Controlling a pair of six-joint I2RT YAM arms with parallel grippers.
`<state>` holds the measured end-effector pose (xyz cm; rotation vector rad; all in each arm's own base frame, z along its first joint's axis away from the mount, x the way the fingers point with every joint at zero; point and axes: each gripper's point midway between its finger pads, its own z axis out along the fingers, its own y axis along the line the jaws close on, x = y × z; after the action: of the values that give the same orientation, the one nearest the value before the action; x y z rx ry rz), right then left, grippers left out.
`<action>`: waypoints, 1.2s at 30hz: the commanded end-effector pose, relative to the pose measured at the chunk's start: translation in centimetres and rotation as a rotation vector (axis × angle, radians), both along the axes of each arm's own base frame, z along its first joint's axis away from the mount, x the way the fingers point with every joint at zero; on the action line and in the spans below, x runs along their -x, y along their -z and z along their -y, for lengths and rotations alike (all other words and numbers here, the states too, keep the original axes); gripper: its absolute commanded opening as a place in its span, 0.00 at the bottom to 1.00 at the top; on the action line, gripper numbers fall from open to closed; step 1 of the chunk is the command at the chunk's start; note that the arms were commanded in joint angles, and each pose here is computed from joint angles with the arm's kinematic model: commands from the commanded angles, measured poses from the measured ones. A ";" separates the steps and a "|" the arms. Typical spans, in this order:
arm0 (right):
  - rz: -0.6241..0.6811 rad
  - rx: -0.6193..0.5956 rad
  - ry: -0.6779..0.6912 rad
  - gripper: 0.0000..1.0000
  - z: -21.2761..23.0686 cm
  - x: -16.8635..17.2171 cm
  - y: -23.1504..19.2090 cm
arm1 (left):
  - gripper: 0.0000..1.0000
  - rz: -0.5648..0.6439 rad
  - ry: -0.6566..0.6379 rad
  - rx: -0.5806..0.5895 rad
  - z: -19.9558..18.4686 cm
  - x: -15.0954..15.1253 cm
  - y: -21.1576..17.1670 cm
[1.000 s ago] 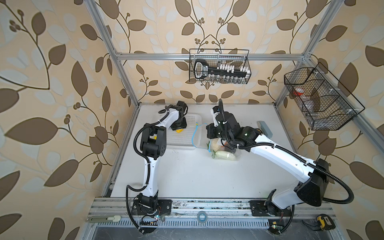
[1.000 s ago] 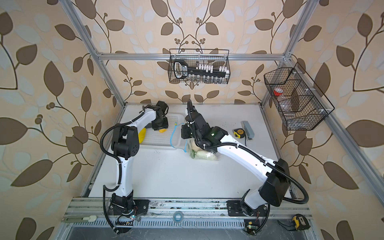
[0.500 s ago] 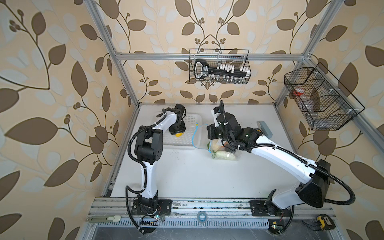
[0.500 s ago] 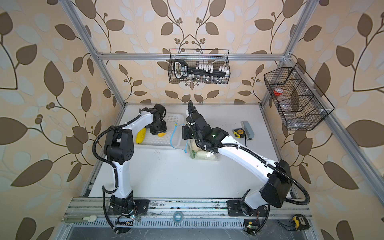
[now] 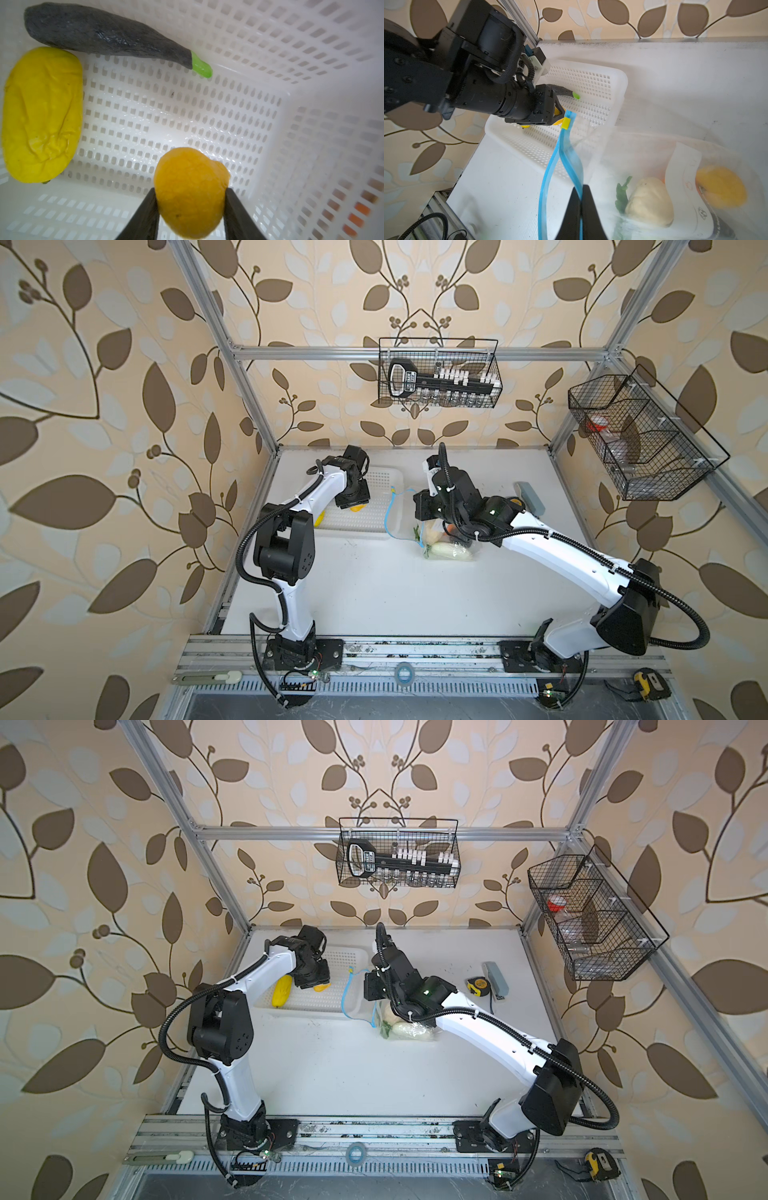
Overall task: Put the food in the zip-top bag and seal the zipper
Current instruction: 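Lift the lemon with the left gripper and carry it to the bag mouth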
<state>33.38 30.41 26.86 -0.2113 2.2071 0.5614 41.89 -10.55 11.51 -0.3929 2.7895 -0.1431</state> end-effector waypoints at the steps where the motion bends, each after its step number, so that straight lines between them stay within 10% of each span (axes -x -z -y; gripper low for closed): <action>1: 0.021 -0.020 0.008 0.00 0.1 0.2 -0.8 | 0.45 0.057 0.014 0.046 1.0 1.5 -3.5; 36: 0.025 -0.013 0.002 0.00 -0.8 0.2 -1.1 | 0.46 0.279 0.350 0.362 9.9 13.2 -15.9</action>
<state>32.98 30.88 26.94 -0.2231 2.2017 0.5621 29.61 -19.50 27.08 0.0057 2.5301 -0.6514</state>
